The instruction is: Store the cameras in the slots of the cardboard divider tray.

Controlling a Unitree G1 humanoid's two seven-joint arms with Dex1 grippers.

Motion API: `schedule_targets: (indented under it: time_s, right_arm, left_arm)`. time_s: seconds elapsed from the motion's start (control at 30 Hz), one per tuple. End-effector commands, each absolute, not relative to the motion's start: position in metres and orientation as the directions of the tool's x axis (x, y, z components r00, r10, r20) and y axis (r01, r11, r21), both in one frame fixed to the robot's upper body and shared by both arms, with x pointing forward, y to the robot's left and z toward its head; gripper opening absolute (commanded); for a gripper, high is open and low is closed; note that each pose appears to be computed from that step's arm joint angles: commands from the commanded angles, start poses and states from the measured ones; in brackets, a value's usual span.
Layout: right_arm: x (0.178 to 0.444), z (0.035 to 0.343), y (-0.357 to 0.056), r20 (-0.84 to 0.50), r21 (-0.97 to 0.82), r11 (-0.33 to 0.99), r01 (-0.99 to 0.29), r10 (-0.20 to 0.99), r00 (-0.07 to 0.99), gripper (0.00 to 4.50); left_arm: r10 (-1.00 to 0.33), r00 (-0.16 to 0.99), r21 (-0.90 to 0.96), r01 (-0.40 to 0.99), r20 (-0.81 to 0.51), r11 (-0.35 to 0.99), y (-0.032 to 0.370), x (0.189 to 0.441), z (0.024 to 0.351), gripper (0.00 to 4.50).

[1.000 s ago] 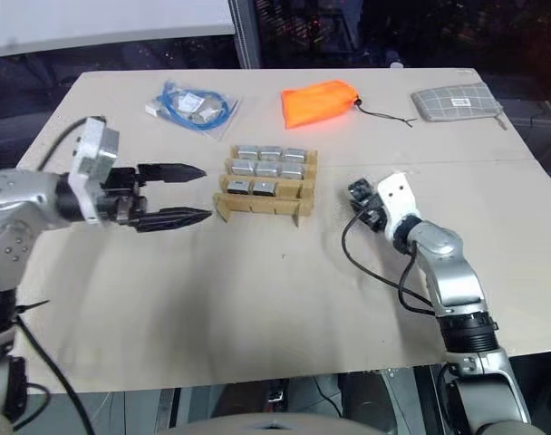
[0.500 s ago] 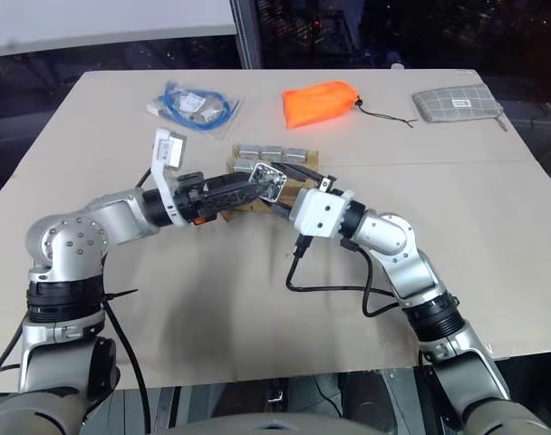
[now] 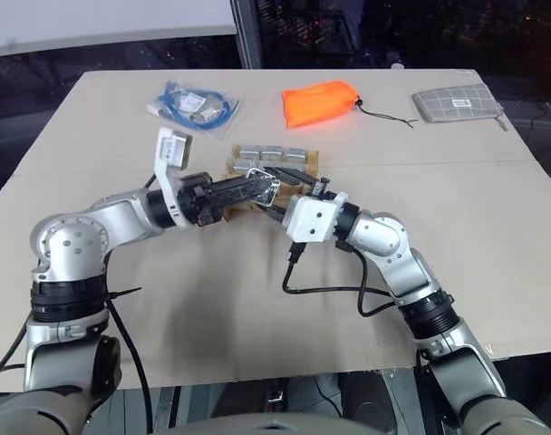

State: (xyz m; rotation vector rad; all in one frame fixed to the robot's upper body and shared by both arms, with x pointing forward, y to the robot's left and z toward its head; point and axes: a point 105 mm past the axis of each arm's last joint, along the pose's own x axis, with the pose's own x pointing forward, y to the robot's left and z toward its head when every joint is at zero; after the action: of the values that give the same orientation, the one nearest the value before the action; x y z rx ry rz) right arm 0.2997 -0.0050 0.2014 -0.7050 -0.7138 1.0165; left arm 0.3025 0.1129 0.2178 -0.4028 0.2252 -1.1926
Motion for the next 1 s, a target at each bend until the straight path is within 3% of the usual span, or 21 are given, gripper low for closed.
schedule_targets:
  time_s: [0.03, 0.07, 0.23, 0.27, 0.43, 0.57, 0.63, 0.77, 1.0]
  right_arm:
    - [0.290, 0.222, -0.001, 0.253, -0.816, 0.374, -0.440, 0.916, 0.311, 1.96]
    - [0.291, 0.222, -0.002, 0.245, -0.811, 0.374, -0.451, 0.916, 0.319, 1.96]
    - [0.300, 0.220, -0.015, 0.223, -0.761, 0.410, -0.502, 0.893, 0.391, 4.25]
    - [0.302, 0.217, -0.020, 0.199, -0.750, 0.406, -0.522, 0.892, 0.406, 4.45]
    - [0.309, 0.219, -0.063, 0.130, -0.575, 0.475, -0.666, 0.857, 0.499, 4.45]
    - [0.291, 0.212, -0.095, -0.122, -0.379, 0.400, -0.834, 0.872, 0.474, 4.45]
    - [0.284, 0.212, -0.111, -0.245, -0.371, 0.398, -0.839, 0.830, 0.502, 4.45]
    - [0.267, 0.215, -0.125, -0.307, -0.166, 0.511, -0.843, 0.786, 0.537, 4.45]
    - [0.253, 0.216, -0.128, -0.359, -0.165, 0.582, -0.797, 0.717, 0.598, 4.45]
  left_arm:
    - [-0.938, 0.343, -0.387, 0.874, 0.059, 0.295, 0.108, 0.301, 0.227, 0.77]
    - [-0.938, 0.341, -0.384, 0.875, 0.057, 0.295, 0.107, 0.302, 0.227, 0.77]
    - [-0.943, 0.330, -0.343, 0.891, 0.041, 0.297, 0.105, 0.310, 0.229, 0.78]
    - [-0.947, 0.319, -0.331, 0.898, 0.036, 0.290, 0.104, 0.311, 0.231, 0.78]
    - [-0.962, 0.272, -0.213, 0.940, -0.010, 0.268, 0.102, 0.327, 0.238, 0.78]
    - [-0.954, 0.240, 0.044, 0.971, -0.180, 0.236, 0.101, 0.351, 0.229, 0.78]
    - [-0.934, 0.244, 0.181, 0.963, -0.261, 0.201, 0.099, 0.365, 0.228, 0.78]
    - [-0.884, 0.243, 0.385, 0.919, -0.400, 0.079, 0.089, 0.386, 0.225, 0.78]
    - [-0.821, 0.184, 0.464, 0.879, -0.540, -0.108, 0.076, 0.396, 0.211, 0.78]
